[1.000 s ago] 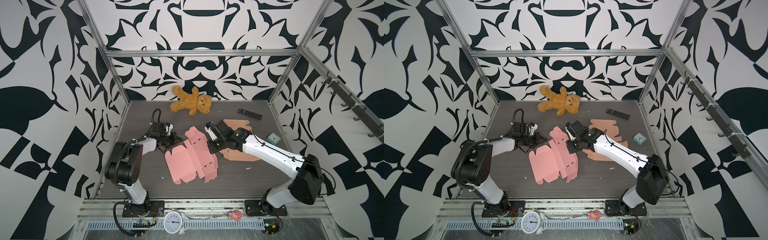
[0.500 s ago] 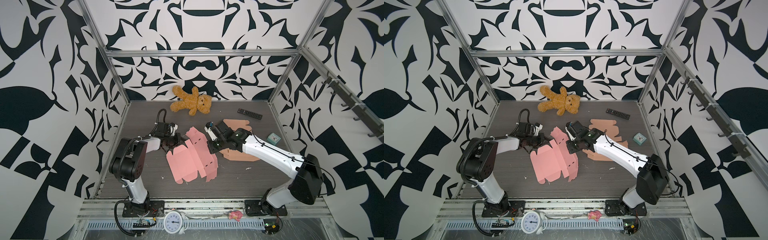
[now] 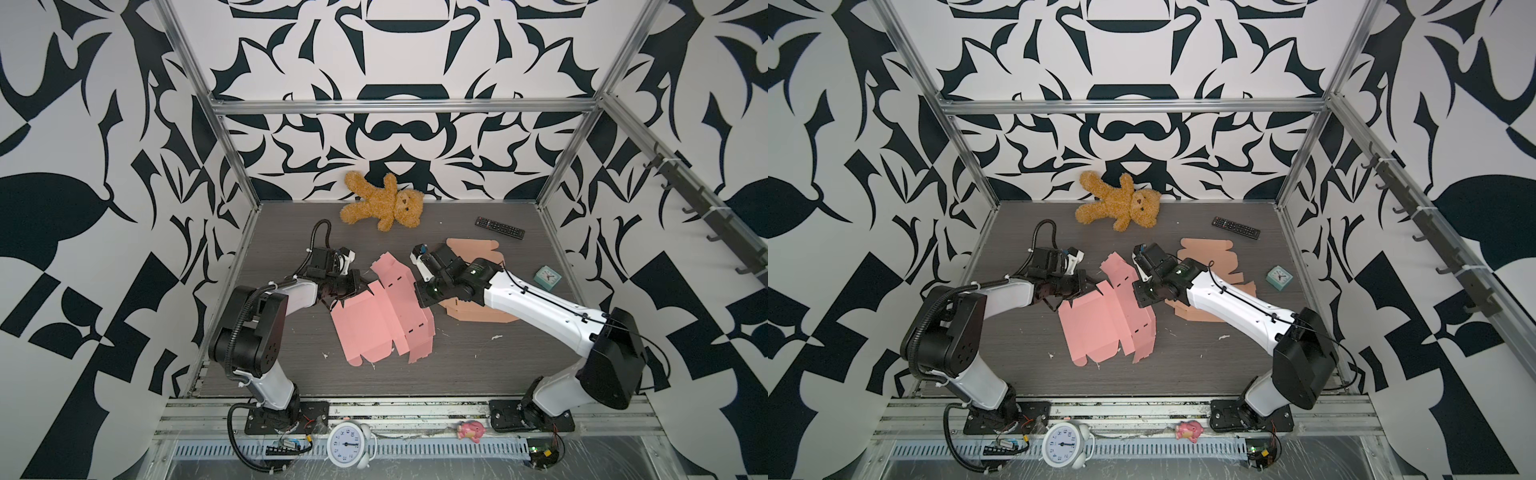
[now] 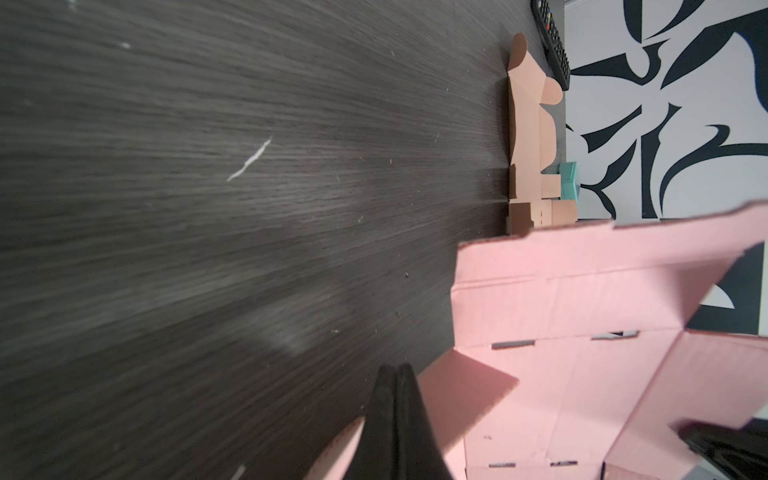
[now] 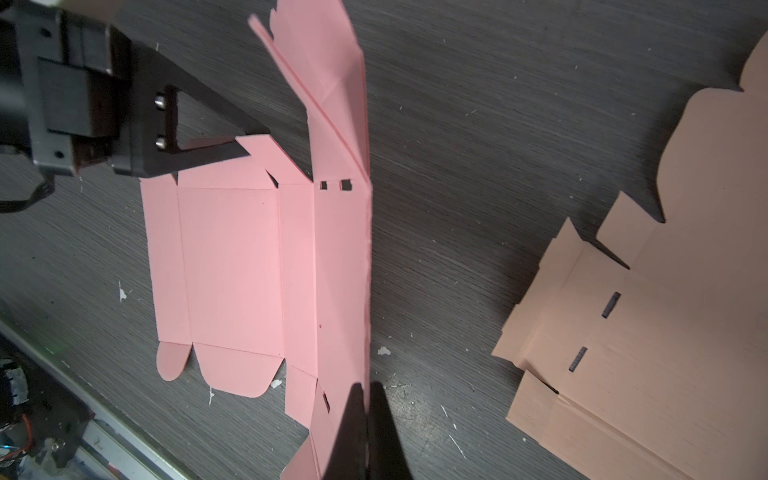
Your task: Fold the paper box
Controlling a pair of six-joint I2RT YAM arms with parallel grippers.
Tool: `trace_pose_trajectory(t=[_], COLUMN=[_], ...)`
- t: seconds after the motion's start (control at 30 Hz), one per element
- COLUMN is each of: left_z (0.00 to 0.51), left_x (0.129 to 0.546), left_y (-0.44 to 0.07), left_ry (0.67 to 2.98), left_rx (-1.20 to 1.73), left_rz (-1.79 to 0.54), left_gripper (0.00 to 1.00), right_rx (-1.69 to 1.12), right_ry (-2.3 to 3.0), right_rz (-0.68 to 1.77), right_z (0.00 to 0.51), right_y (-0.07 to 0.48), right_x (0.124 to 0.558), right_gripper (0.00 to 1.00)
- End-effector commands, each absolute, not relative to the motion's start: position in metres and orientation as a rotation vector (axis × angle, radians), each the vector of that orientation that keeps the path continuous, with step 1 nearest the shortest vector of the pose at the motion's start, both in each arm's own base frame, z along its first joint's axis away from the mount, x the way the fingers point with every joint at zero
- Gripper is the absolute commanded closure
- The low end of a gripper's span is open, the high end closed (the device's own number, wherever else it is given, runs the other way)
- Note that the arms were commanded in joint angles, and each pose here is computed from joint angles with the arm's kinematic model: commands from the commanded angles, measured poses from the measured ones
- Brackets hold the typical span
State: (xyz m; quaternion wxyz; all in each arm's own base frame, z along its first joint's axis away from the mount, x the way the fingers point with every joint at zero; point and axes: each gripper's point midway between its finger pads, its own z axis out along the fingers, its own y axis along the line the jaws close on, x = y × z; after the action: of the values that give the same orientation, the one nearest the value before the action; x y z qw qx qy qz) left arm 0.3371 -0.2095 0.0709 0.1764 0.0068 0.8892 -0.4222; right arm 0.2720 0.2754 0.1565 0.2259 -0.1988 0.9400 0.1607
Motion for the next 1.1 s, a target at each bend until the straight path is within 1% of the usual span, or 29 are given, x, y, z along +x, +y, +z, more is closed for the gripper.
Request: trace_pose_trajectory(t=[0.0, 0.33, 0.77, 0.9, 1.07], left_z=[0.072, 0.078, 0.067, 0.082, 0.107], left_x=[0.326, 0.315, 0.290, 0.291, 0.304], left_y=[-0.208, -0.221, -0.226, -0.227, -0.230], left_ry=[2.525, 2.515, 2.558, 2.524, 2.463], left_rx=[0.058, 0.134, 0.158, 0.160, 0.130], left_rz=[-1.187, -1.216, -1.222, -1.239, -1.251], left_gripper=[1.00, 1.00, 1.00, 1.00, 1.00], right_rx=[-0.527, -0.554, -0.620, -0.653, -0.693], right_ry=[2.562, 2.570, 2.548, 2.534, 2.510], right_rz=[0.442, 0.425, 0.380, 0.367, 0.358], right_z=[0.162, 0.158, 0.153, 0.156, 0.161], right_y=[0.277, 0.280, 0.278, 0.277, 0.277], right_x=[0.277, 0.278, 0.281, 0.279, 0.273], right_gripper=[1.00, 1.00, 1.00, 1.00, 1.00])
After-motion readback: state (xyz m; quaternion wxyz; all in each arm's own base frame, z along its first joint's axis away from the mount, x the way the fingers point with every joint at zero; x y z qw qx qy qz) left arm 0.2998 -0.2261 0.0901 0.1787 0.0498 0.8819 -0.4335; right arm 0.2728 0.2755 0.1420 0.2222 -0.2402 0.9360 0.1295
